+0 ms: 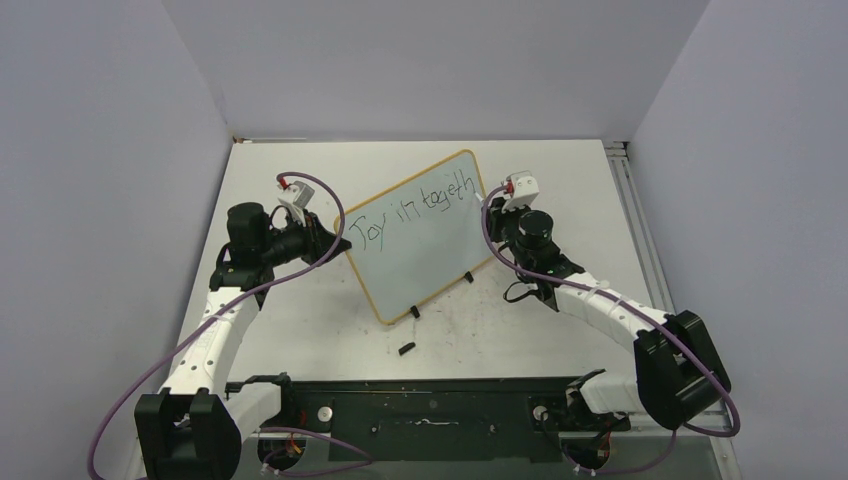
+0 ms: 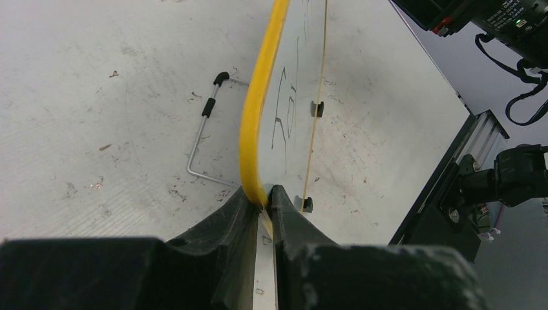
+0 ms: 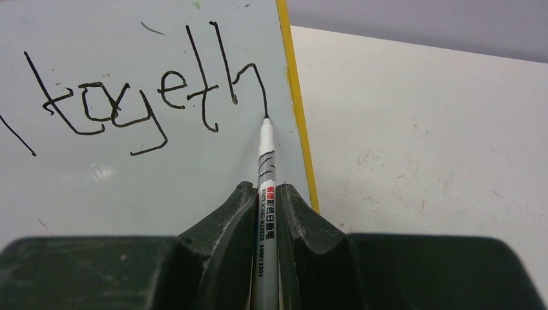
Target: Write a sentence on the whiteboard
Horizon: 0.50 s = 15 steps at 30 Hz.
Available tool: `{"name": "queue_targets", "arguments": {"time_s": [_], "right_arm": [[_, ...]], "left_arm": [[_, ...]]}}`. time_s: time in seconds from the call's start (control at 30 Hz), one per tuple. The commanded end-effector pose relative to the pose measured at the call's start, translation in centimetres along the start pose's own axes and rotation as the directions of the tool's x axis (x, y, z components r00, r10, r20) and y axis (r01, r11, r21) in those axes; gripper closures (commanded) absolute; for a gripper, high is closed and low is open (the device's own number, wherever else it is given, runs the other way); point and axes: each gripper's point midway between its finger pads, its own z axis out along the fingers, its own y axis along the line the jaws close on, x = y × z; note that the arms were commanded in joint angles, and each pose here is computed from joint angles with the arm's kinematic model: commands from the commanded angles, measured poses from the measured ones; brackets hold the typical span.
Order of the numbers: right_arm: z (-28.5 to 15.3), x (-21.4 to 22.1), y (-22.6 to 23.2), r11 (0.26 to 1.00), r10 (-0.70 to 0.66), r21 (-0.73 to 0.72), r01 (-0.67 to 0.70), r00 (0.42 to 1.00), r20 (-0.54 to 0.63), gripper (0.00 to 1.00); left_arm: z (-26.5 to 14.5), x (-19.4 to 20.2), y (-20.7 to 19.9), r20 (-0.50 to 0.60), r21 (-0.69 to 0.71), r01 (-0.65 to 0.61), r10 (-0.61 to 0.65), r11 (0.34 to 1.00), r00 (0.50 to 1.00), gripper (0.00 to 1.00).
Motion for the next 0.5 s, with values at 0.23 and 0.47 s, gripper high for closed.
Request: {"name": "queue_targets", "arguments": {"time_s": [0.23, 0.47], "right_arm": [[-0.5, -2.9, -1.0, 0.997, 0.007, 0.074, -0.012, 0.998, 0.065, 0.95], [-2.5, -6.8, 0.2, 1.0, 0.011, -0.002, -0.011, 0.989, 0.147, 0.95]], "left_arm": [[-0.2, 0.1, 0.6, -0.016, -0.032, -0.009, 0.008, 0.999, 1.0, 1.0], [-0.2, 0.1, 0.8, -0.017, -0.038, -0.003, 0.002, 0.999, 1.0, 1.0]]}}
